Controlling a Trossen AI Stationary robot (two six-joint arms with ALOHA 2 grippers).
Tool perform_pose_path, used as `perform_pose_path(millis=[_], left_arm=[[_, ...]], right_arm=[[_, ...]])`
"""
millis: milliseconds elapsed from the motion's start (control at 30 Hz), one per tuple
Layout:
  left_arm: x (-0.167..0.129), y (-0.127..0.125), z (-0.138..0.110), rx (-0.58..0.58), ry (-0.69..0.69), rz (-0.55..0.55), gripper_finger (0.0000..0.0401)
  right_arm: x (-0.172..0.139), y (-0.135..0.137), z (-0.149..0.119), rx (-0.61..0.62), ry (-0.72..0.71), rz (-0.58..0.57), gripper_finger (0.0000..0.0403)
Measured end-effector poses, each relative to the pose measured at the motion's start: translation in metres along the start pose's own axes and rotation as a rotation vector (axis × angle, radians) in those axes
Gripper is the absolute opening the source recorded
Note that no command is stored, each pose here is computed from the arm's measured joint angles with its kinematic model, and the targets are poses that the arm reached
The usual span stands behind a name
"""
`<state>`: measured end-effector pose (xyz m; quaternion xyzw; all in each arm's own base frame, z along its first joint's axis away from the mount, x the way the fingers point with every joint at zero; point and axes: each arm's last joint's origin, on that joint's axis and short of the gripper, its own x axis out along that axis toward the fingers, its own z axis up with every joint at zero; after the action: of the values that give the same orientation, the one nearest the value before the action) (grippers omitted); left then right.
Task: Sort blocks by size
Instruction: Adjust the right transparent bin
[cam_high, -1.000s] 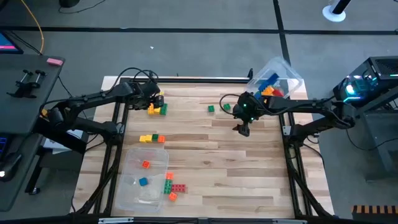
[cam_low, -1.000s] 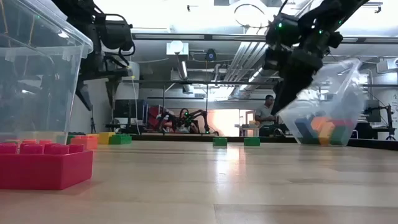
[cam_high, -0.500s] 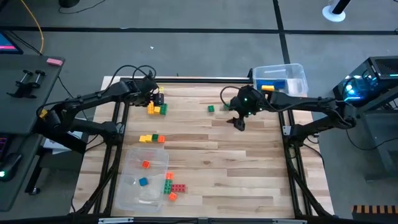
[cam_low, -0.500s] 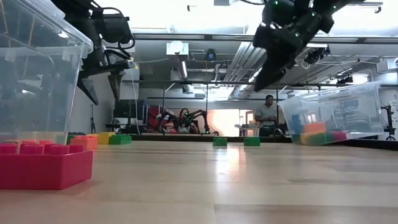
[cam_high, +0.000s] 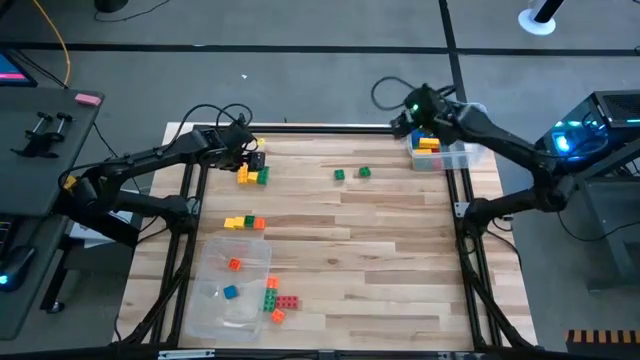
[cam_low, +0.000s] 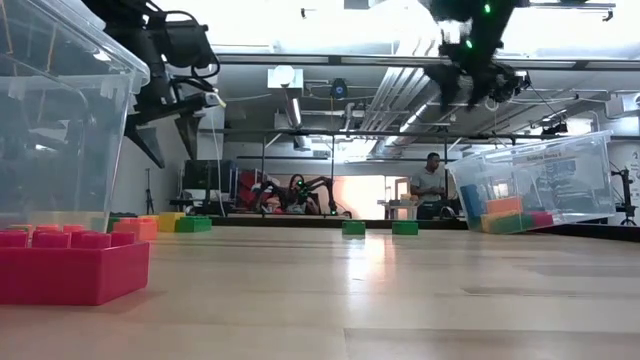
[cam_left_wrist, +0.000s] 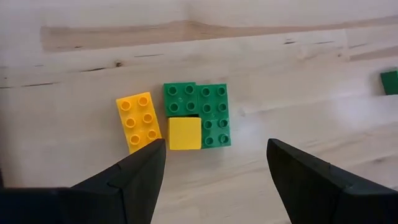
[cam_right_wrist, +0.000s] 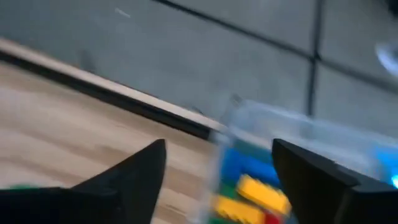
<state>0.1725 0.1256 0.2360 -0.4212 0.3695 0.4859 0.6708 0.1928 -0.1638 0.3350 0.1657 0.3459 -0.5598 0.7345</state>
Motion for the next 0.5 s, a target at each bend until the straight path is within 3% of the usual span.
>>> perform_pose_path(millis=[133,233,333,500], left_arm=[[0.000,-0.001,0.001,0.031,-0.005,-0.006,0.0266],[0.000,-0.001,0.001,0.054,-0.014,-0.015,0.0266],[0.000,-0.002,0.002,0.071,-0.016,-0.019,0.0266],[0.000,-0.002,0.001,0.089,-0.007,-0.029,0.0266]], right_arm=[[0.031,-0.020,-0.003,0.071,0.146,-0.117,0.0153],[0.057,-0.023,0.003,0.092,0.101,-0.128,0.0031],[0.081,-0.029,0.013,0.119,0.062,-0.183,0.0021],[0.114,-0.038,0.003,0.134,0.247,-0.167,0.0005]])
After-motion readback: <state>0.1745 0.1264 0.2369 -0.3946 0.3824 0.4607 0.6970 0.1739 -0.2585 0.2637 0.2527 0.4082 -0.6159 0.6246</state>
